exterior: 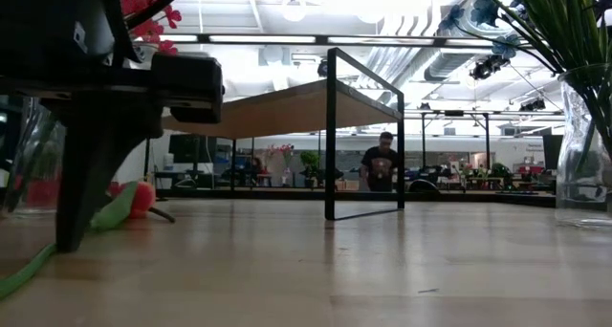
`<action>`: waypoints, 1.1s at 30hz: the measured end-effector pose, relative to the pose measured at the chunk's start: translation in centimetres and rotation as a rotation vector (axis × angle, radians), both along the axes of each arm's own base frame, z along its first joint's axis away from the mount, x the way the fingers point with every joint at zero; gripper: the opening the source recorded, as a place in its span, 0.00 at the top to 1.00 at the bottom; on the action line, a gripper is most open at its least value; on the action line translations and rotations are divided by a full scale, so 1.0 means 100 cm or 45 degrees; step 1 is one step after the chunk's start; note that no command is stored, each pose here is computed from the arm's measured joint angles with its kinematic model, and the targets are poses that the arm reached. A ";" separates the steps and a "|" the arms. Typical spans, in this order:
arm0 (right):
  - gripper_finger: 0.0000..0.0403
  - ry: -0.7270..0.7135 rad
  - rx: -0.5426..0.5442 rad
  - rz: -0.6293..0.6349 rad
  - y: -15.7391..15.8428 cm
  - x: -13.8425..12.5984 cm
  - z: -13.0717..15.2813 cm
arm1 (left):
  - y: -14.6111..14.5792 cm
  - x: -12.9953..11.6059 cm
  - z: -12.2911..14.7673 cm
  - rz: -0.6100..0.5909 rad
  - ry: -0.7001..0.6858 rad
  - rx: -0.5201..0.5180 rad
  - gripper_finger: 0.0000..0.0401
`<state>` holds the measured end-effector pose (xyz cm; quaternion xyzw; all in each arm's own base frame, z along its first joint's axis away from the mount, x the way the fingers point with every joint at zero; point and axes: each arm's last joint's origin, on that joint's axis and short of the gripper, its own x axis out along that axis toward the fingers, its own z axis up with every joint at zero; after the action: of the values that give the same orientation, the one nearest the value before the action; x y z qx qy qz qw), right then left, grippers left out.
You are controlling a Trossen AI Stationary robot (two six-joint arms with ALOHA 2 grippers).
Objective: Pick and place flowers into a vace then onto a shelf
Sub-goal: Put the orange tulip into the left transparent vase
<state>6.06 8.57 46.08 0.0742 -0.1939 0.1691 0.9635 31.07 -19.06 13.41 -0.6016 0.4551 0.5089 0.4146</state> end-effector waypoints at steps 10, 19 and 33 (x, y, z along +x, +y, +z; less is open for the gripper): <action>0.34 0.000 -0.001 0.000 0.000 0.000 0.000 | -0.001 0.001 -0.008 0.031 0.031 -0.004 0.61; 0.34 0.000 -0.001 0.000 0.000 0.000 0.000 | -0.002 0.002 -0.010 0.030 0.037 -0.033 0.83; 0.34 0.000 -0.001 0.001 0.000 0.000 0.000 | -0.011 -0.003 -0.008 -0.002 -0.003 0.022 0.95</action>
<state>6.07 8.58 46.08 0.0738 -0.1936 0.1694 0.9635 30.74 -20.12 12.56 -0.5982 0.4507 0.5119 0.4206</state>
